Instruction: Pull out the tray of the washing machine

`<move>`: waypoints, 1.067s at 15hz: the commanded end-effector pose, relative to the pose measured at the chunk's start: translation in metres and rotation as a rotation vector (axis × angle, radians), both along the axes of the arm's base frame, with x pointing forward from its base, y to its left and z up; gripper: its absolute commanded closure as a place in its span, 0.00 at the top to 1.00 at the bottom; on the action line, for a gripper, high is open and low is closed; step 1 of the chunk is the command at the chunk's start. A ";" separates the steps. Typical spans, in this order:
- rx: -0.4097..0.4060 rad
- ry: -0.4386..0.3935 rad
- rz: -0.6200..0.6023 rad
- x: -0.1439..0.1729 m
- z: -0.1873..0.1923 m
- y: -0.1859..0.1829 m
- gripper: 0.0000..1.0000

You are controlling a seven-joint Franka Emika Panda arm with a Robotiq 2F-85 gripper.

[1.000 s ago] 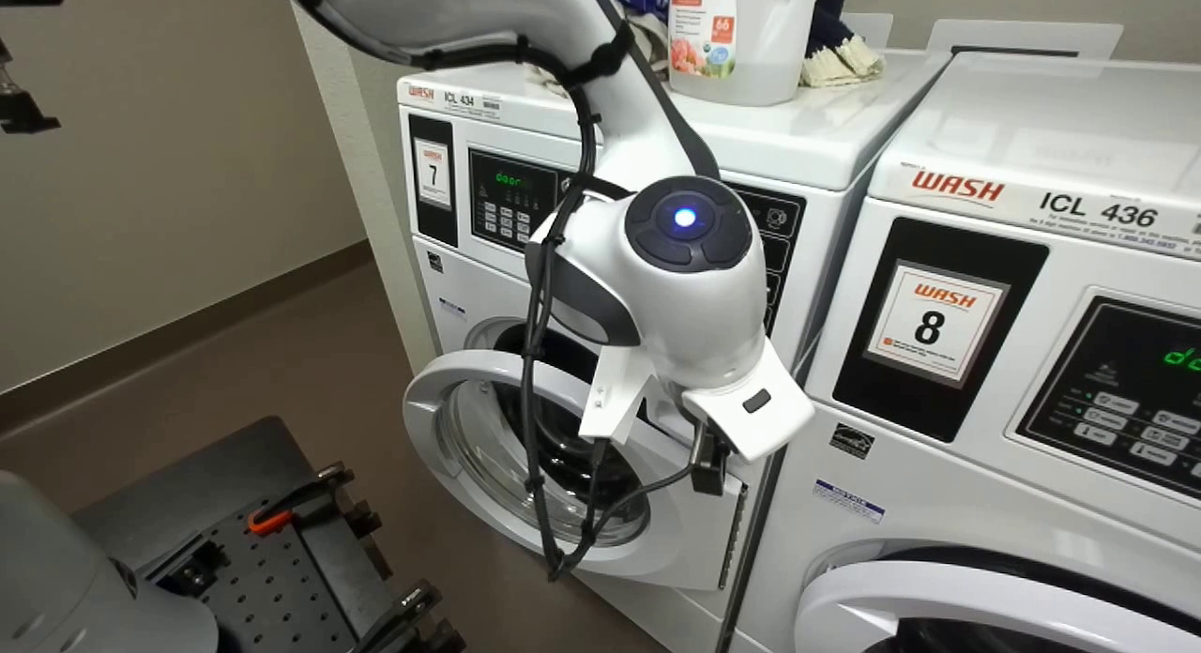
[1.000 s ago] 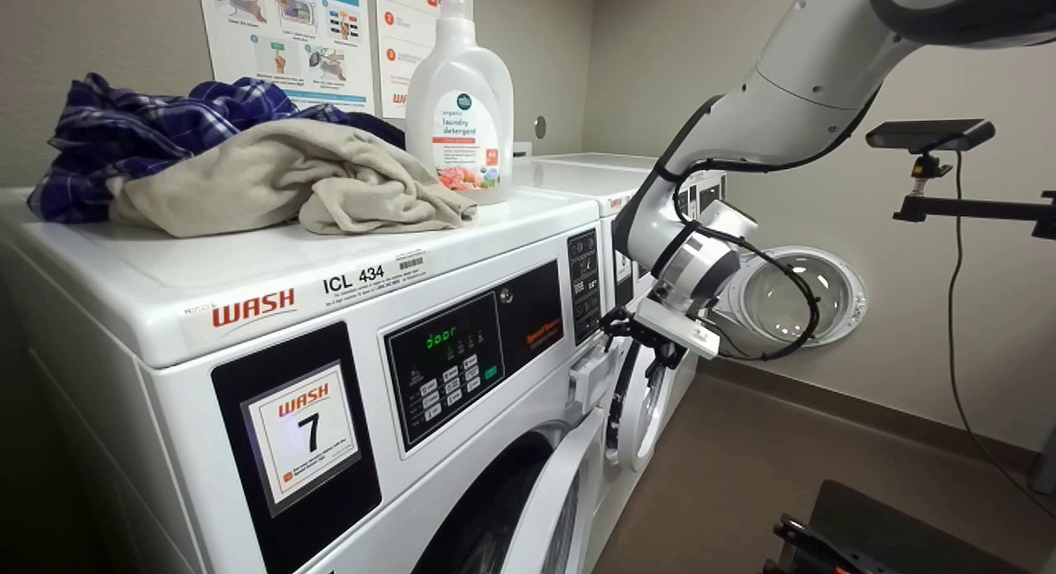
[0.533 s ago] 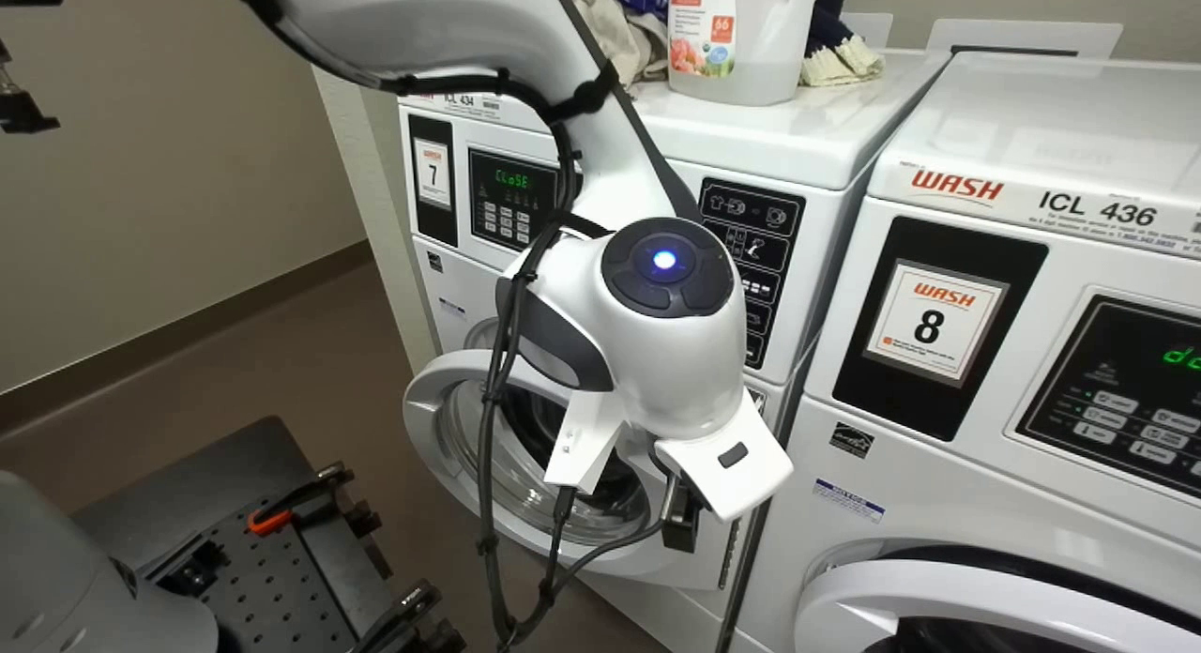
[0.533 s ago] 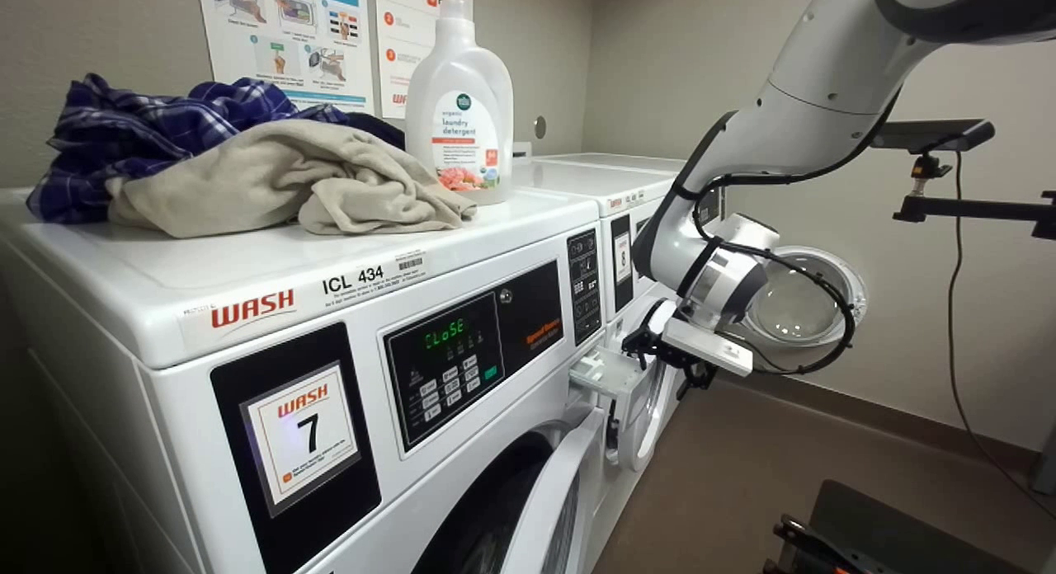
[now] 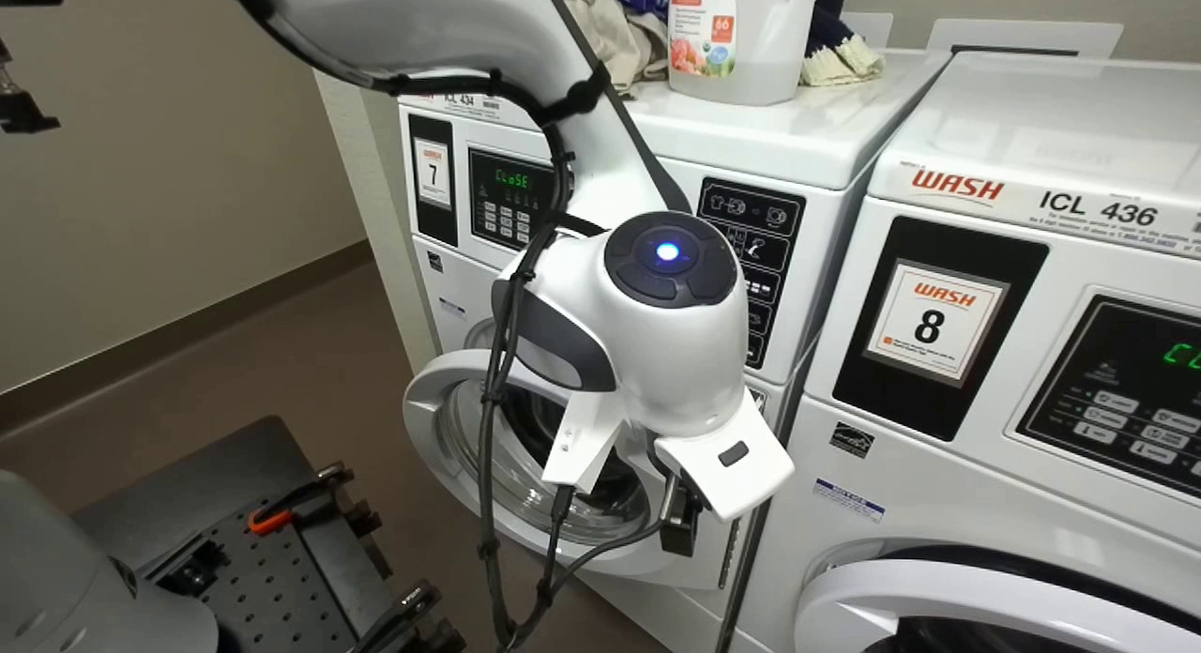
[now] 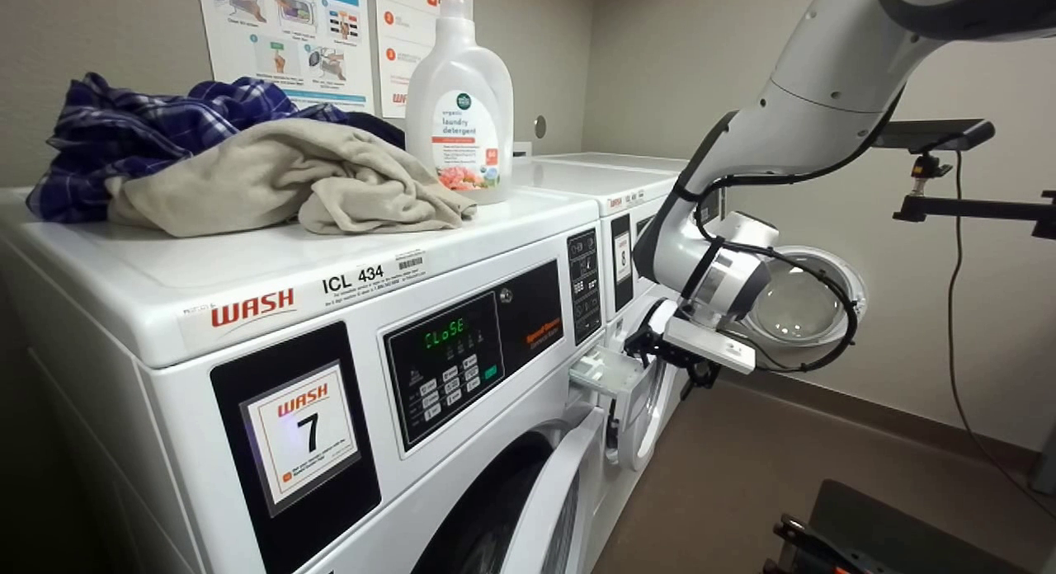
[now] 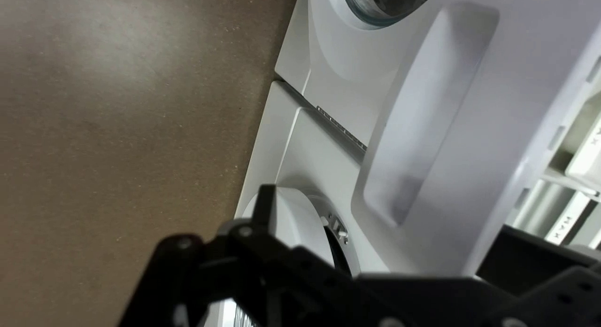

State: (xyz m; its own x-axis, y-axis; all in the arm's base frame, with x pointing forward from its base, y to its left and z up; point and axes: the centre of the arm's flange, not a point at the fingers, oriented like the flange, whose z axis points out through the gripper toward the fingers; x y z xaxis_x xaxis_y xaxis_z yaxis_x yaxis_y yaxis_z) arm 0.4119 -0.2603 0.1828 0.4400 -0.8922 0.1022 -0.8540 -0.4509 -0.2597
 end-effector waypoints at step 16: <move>-0.039 0.089 -0.038 0.002 0.027 0.013 1.00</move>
State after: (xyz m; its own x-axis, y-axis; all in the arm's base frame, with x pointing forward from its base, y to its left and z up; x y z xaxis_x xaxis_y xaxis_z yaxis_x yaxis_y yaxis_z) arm 0.4262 -0.2536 0.1957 0.4276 -0.8999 0.0859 -0.8891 -0.4358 -0.1395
